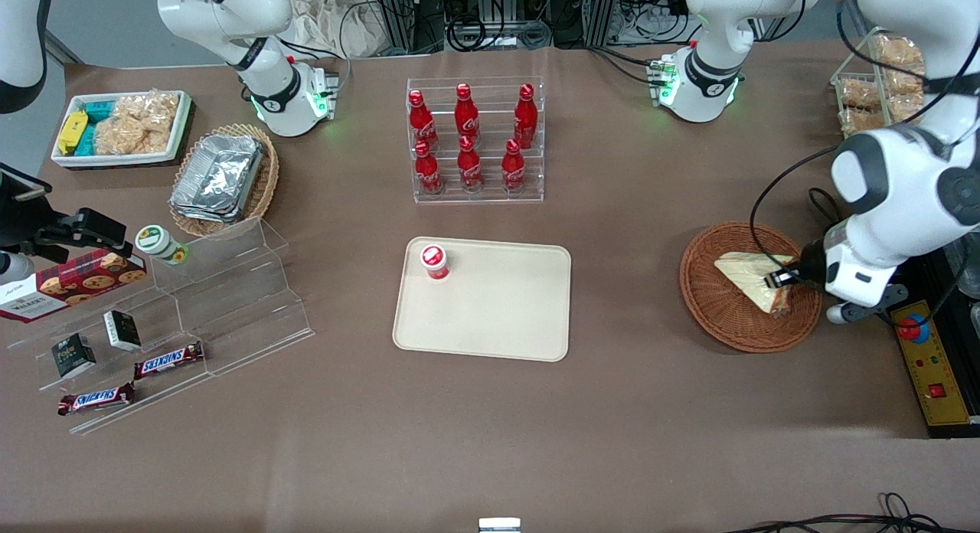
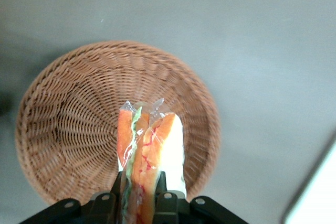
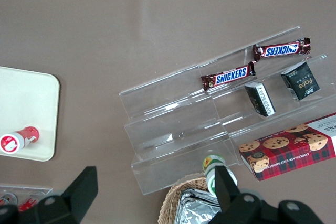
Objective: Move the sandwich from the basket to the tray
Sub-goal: 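Close the left gripper on the sandwich and lift it from the basket, then carry the held sandwich with the left gripper over the cream tray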
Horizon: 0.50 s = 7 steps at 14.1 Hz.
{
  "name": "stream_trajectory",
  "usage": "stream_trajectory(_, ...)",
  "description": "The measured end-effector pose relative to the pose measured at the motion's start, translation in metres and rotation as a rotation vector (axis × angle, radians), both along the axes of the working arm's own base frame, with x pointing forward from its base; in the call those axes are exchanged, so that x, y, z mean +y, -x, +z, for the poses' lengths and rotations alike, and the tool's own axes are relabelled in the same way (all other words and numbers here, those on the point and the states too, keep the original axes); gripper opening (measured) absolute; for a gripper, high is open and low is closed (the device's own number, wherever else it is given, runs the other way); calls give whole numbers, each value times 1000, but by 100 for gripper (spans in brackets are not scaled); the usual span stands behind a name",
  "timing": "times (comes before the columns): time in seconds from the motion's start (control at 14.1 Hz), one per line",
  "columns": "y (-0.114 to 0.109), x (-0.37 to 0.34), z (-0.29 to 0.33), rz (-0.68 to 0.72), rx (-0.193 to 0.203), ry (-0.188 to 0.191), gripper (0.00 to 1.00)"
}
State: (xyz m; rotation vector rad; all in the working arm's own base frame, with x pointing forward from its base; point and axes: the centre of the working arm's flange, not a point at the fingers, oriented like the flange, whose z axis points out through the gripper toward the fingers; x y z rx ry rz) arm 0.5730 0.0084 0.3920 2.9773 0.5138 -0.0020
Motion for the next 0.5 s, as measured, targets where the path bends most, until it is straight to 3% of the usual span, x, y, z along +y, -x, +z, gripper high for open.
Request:
stream_trajectory(0.28,14,-42,109,-57,-17,6,27)
stream_trajectory(0.5,31,-106,168,-92,4,-52,27)
